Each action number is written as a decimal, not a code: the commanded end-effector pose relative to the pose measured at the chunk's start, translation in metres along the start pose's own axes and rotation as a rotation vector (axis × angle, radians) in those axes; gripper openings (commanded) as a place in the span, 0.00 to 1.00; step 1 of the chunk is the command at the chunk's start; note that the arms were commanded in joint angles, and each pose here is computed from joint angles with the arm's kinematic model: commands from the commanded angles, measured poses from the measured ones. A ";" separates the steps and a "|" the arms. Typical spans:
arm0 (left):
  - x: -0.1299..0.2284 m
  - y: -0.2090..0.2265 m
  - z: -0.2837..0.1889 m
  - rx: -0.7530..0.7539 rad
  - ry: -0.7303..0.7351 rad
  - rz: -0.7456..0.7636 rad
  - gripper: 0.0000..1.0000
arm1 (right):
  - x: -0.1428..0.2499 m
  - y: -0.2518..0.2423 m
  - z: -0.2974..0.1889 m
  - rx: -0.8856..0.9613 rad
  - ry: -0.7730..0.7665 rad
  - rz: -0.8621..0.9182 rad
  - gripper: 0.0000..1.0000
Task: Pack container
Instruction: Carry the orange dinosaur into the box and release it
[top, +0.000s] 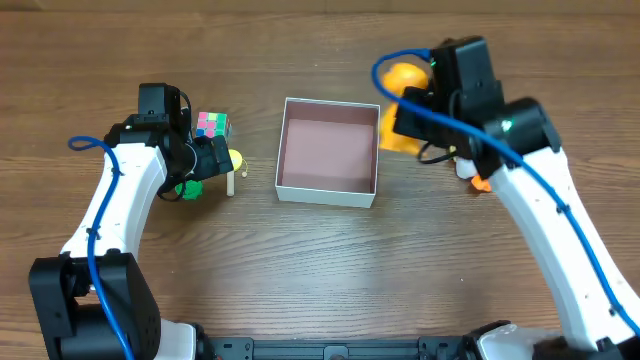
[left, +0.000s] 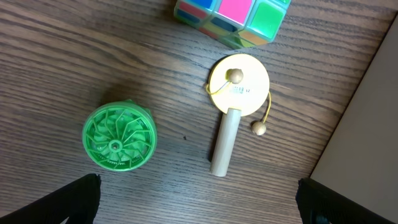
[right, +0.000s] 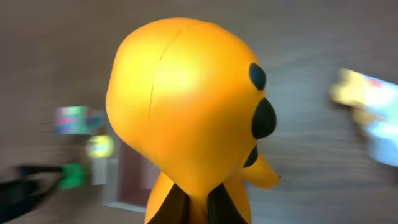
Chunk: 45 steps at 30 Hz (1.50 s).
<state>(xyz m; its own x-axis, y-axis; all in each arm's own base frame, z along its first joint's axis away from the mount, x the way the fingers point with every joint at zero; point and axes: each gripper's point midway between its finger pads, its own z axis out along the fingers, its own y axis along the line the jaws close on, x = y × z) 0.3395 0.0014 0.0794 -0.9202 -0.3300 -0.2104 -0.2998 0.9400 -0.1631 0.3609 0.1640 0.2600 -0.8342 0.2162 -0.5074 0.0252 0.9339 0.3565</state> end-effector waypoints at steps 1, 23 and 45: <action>-0.008 0.001 -0.002 0.002 -0.015 0.012 1.00 | 0.014 0.032 0.025 0.000 -0.004 0.058 0.04; -0.008 0.001 -0.002 0.002 -0.015 0.012 1.00 | 0.077 0.082 0.197 -0.060 0.173 0.074 0.06; -0.008 0.001 -0.002 0.002 -0.015 0.012 1.00 | 0.075 0.081 0.192 -0.065 0.174 0.019 0.34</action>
<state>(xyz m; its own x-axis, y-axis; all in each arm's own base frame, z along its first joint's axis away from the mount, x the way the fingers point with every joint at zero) 0.3395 0.0014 0.0794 -0.9202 -0.3300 -0.2104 -0.2998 0.9400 -0.1631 0.4025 0.3107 0.0929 -0.9199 0.2138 -0.3288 0.0590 0.9042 0.4229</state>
